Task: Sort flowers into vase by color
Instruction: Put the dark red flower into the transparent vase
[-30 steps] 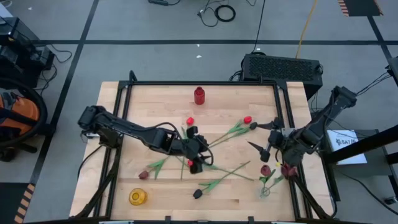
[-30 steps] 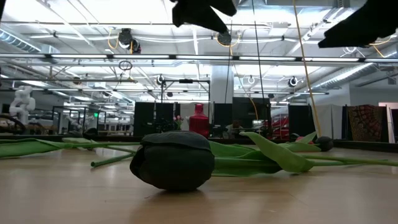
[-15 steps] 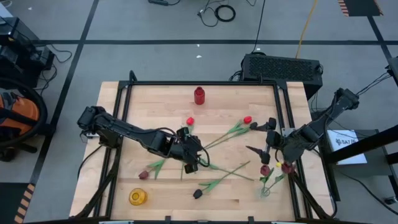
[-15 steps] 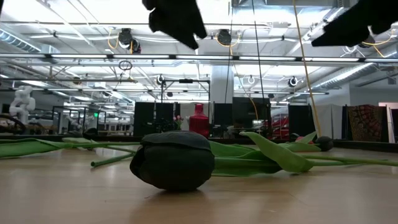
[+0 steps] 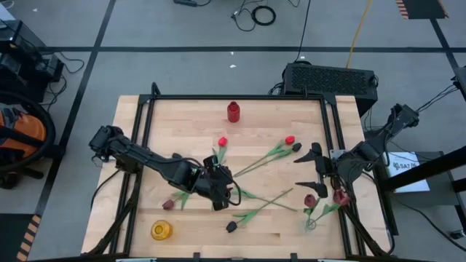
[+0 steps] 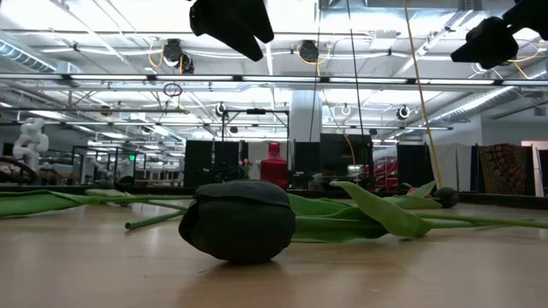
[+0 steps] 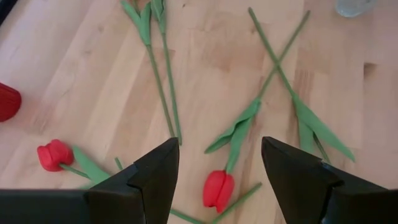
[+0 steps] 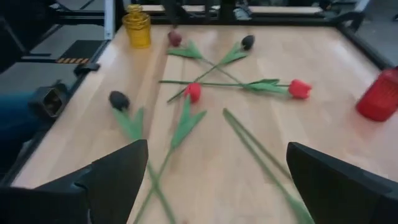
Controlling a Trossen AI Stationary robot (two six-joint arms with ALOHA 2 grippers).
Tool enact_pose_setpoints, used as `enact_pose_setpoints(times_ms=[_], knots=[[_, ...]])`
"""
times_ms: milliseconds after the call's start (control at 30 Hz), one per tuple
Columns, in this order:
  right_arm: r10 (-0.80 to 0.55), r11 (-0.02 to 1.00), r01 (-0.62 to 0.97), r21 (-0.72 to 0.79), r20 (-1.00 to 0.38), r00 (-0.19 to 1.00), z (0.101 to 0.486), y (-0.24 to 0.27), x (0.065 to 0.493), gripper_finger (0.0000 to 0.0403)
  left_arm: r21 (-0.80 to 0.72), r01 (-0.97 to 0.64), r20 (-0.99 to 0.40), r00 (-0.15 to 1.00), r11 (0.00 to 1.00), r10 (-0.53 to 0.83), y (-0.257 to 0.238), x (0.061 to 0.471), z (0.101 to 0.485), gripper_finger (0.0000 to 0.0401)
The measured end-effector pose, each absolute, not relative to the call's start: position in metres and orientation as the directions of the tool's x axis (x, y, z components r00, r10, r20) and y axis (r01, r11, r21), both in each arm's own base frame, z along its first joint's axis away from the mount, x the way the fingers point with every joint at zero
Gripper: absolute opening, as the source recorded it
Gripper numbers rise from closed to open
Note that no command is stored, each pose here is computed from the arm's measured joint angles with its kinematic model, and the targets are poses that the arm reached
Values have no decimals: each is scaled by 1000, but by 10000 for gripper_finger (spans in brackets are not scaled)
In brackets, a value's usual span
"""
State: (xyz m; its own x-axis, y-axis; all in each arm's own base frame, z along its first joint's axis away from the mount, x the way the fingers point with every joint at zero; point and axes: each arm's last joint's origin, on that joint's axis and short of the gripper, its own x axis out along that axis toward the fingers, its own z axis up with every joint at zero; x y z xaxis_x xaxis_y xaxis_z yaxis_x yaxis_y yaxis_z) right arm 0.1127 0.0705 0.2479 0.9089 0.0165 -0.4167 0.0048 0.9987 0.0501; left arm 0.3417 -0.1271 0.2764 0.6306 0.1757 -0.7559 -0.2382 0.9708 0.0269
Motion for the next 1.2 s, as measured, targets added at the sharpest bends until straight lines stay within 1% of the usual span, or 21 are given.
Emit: enact_pose_setpoints(times_ms=[133, 200, 400, 600, 733, 867, 933, 1033, 1200], knots=[[-7, 1000, 12, 9, -395, 919, 251, 65, 113, 374, 20, -245, -753, 635, 969, 176, -133, 339, 276, 235], [-18, 1000, 18, -1, -373, 928, 254, 62, 112, 366, 17, -241, -752, 637, 970, 171, -137, 338, 276, 235], [-26, 1000, 20, -24, -277, 961, 265, 55, 109, 311, 11, -229, -752, 640, 973, 159, -146, 333, 276, 235], [-151, 989, 148, -28, -211, 966, 272, 45, 107, 247, 21, -237, -746, 643, 971, 173, -146, 333, 276, 235], [-325, 944, 329, 4, -141, 935, 278, 36, 109, 206, 29, -248, -740, 645, 968, 188, -145, 334, 277, 235], [-395, 916, 402, 14, -159, 905, 276, 30, 116, 177, 68, -256, -727, 649, 964, 224, -144, 334, 277, 235], [-387, 918, 396, 12, -191, 902, 272, 28, 122, 169, 90, -257, -722, 649, 962, 240, -143, 333, 277, 235], [-316, 945, 327, 9, -232, 920, 268, 28, 137, 165, 94, -262, -720, 648, 960, 247, -142, 334, 277, 235], [-244, 969, 248, -18, -257, 935, 261, 20, 167, 165, 106, -264, -720, 645, 959, 257, -137, 336, 277, 235]])
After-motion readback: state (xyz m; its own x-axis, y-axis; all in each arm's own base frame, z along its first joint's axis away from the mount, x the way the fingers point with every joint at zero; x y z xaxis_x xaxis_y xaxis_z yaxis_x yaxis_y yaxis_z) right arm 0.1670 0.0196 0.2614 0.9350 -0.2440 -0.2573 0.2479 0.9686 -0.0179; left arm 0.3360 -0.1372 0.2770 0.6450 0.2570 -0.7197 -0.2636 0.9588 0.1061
